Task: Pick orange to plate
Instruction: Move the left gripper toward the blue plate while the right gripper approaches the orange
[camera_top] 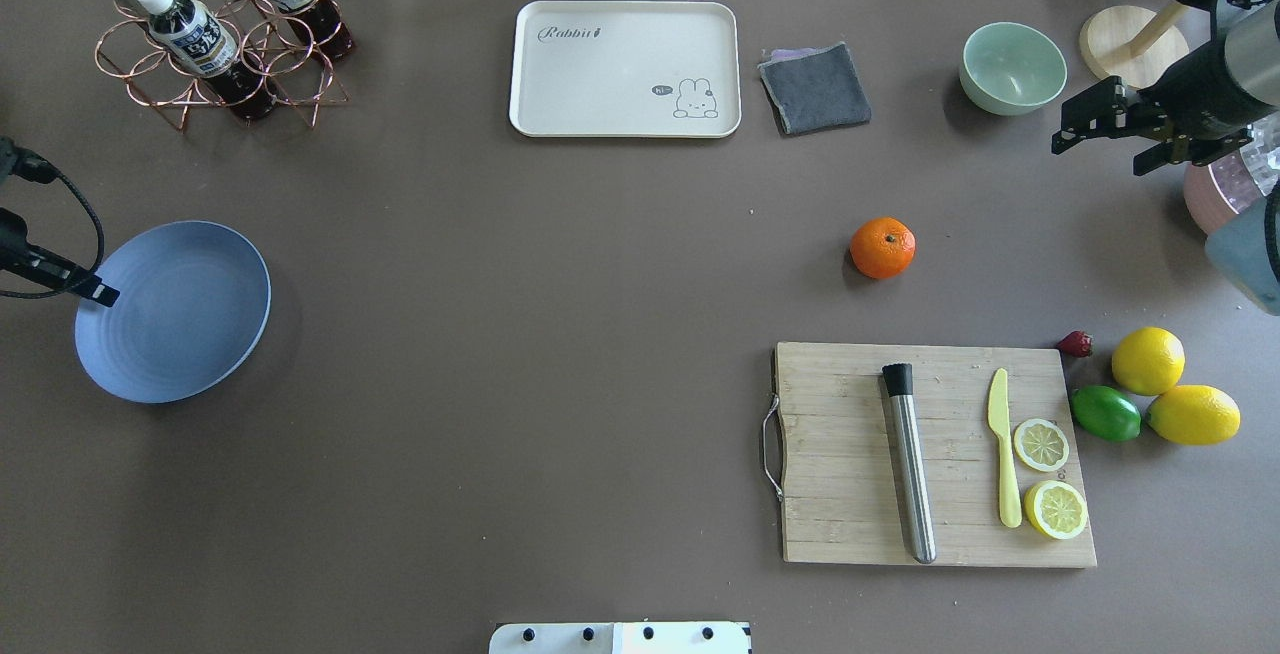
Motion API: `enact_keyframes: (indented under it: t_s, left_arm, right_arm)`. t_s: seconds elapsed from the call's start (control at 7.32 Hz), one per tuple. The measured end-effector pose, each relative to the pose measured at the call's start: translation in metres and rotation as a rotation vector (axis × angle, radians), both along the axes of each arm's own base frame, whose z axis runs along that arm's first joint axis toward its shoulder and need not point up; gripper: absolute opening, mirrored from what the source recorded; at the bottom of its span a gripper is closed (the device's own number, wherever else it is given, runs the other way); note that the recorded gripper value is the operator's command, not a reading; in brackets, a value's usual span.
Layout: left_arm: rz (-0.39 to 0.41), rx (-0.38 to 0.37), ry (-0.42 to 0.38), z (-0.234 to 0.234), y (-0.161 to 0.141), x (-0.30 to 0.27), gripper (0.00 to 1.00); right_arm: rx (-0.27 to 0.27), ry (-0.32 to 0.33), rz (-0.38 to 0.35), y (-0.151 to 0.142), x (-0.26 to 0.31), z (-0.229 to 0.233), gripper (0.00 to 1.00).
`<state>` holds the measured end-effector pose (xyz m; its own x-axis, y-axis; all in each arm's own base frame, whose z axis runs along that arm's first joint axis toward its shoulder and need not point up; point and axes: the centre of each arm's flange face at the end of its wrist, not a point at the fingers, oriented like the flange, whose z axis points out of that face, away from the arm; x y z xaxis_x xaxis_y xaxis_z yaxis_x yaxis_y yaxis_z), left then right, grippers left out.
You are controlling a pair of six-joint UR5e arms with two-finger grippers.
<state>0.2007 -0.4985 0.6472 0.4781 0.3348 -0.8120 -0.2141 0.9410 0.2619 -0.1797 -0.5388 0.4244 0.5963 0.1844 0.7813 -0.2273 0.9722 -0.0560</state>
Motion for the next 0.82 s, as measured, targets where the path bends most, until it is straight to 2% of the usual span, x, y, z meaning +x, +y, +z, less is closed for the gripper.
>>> enact_keyframes:
  t_s: [0.41, 0.82]
  left_arm:
    - [-0.083, -0.093, 0.041, -0.035, -0.021, 0.008, 0.0]
    - [-0.179, -0.158, 0.148, -0.144, -0.051, 0.026, 0.0]
  right_arm:
    - [0.004, 0.004, -0.01, 0.002, -0.01, -0.002, 1.0]
    - [0.019, 0.007, -0.033, 0.003, -0.03, -0.01, 1.0]
